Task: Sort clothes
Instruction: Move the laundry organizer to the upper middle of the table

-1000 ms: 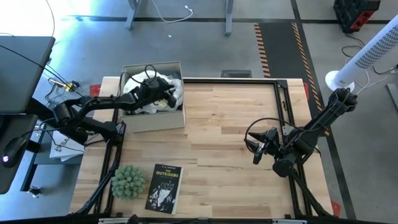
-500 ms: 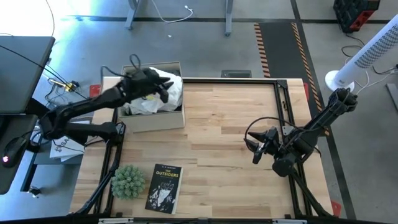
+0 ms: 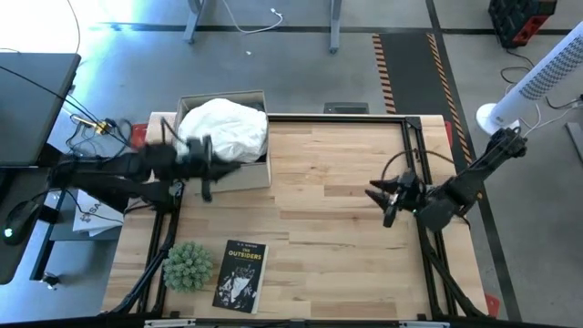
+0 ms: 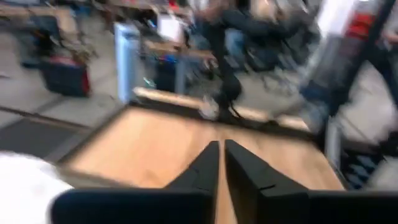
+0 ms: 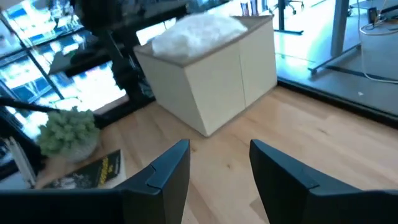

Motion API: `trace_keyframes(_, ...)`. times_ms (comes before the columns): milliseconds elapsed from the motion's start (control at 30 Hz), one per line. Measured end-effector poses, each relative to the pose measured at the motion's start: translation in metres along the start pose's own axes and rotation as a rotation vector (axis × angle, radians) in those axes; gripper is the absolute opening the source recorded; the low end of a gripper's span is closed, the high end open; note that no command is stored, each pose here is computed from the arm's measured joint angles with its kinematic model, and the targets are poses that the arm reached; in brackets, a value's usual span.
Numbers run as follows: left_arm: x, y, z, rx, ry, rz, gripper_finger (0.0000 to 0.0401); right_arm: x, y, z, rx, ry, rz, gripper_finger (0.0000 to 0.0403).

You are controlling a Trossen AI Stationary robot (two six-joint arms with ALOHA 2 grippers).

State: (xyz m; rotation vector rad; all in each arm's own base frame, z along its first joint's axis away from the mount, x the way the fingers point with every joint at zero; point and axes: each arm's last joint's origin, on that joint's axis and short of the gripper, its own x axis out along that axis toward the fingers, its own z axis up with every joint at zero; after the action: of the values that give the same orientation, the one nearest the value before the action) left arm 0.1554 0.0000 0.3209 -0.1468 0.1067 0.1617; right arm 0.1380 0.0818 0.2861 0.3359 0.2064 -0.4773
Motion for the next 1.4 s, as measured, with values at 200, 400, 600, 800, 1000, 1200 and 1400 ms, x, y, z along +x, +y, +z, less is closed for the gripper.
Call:
trace_keyframes(200,0.000,-0.041,-0.048,-0.004,0.206,0.097,0.0010,-0.005,-0.007,0.008,-0.005,-0.061,-0.032,0.0156)
trace_keyframes(400,0.003,-0.036,-0.098,0.070,0.378,0.376,0.0002,-0.002,-0.003,0.004,-0.021,-0.050,-0.040,0.0156)
trace_keyframes(600,-0.001,-0.004,-0.132,0.158,0.451,0.580,0.0001,0.003,0.002,-0.003,-0.053,-0.035,-0.051,0.0156)
trace_keyframes(800,-0.009,0.022,-0.150,0.136,0.453,0.641,0.0001,0.006,0.005,-0.007,-0.075,-0.024,-0.058,0.0155)
trace_keyframes(1000,-0.005,0.025,-0.143,0.063,0.369,0.492,0.0001,0.007,0.007,-0.009,-0.081,-0.014,-0.055,0.0155)
trace_keyframes(1200,-0.008,0.007,-0.113,0.004,0.361,0.325,0.0000,0.007,0.007,-0.010,-0.072,0.007,-0.035,0.0155)
trace_keyframes(1400,-0.011,-0.022,-0.043,0.088,0.265,0.114,0.0000,0.007,0.007,-0.009,-0.071,0.000,-0.041,0.0155)
